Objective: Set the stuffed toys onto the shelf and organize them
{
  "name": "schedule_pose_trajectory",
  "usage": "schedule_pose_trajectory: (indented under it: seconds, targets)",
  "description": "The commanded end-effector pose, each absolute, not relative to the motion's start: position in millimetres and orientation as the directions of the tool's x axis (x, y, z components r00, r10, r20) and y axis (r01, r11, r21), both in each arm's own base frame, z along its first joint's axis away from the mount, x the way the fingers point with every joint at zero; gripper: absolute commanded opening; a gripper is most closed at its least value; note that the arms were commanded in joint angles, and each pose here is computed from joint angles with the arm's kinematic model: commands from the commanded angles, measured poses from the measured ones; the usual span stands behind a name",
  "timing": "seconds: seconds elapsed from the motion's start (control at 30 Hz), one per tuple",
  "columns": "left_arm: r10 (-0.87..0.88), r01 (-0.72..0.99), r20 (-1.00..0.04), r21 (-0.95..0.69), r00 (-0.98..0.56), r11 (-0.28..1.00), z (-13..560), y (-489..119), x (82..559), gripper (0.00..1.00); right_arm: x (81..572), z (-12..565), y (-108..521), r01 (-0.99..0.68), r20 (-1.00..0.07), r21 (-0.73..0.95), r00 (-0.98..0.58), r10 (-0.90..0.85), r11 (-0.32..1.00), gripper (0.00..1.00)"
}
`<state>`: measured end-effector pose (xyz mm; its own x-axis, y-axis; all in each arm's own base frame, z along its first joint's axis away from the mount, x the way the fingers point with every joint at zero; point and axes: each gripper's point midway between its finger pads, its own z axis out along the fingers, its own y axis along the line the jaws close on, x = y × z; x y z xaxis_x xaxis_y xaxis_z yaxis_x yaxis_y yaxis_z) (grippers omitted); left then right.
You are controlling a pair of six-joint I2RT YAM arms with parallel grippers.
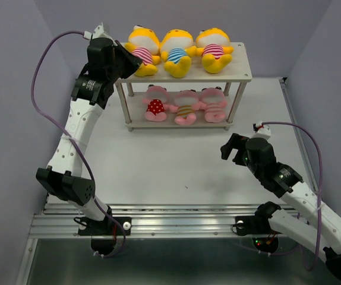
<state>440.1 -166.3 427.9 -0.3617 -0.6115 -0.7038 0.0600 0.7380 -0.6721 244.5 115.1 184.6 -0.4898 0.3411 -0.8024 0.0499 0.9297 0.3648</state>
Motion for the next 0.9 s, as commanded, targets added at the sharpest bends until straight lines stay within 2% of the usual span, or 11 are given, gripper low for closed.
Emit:
schedule_pose_trajectory:
  seconds: [0.0, 0.47, 0.53, 0.57, 0.73, 0.87]
  targets:
    - [-0.644, 0.105, -0.683, -0.71, -0.345, 0.696, 449.7, -169.8, 436.0, 0.0, 250.5, 199.8, 114.8, 0.052, -0.817, 0.399, -0.434, 0.381, 0.915, 1.0]
    - [-0.666, 0.095, -0.635, -0.748, -0.391, 0.657, 438.5, -175.3, 437.7, 0.0, 249.6, 201.1, 114.3, 0.052, -0.816, 0.406, -0.429, 0.388, 0.912, 1.0]
    - [-0.669, 0.099, -0.635, -0.75, -0.388, 0.654, 439.0, -174.1, 436.6, 0.13, 249.3, 200.8, 114.0, 0.051, -0.817, 0.404, -0.43, 0.385, 0.913, 1.0]
    - [-0.668, 0.097, -0.634, -0.749, -0.39, 0.655, 436.7, -174.2, 437.0, 0.14, 249.7, 201.9, 114.1, 0.052, -0.816, 0.408, -0.427, 0.389, 0.912, 1.0]
    - [-0.662, 0.097, -0.642, -0.742, -0.386, 0.663, 436.3, -171.8, 437.6, 0.34, 249.6, 201.9, 114.4, 0.052, -0.815, 0.409, -0.427, 0.391, 0.911, 1.0]
    - [-0.66, 0.087, -0.646, -0.736, -0.383, 0.671, 434.8, -169.6, 437.2, 0.35, 249.5, 201.5, 115.0, 0.051, -0.813, 0.413, -0.429, 0.393, 0.909, 1.0]
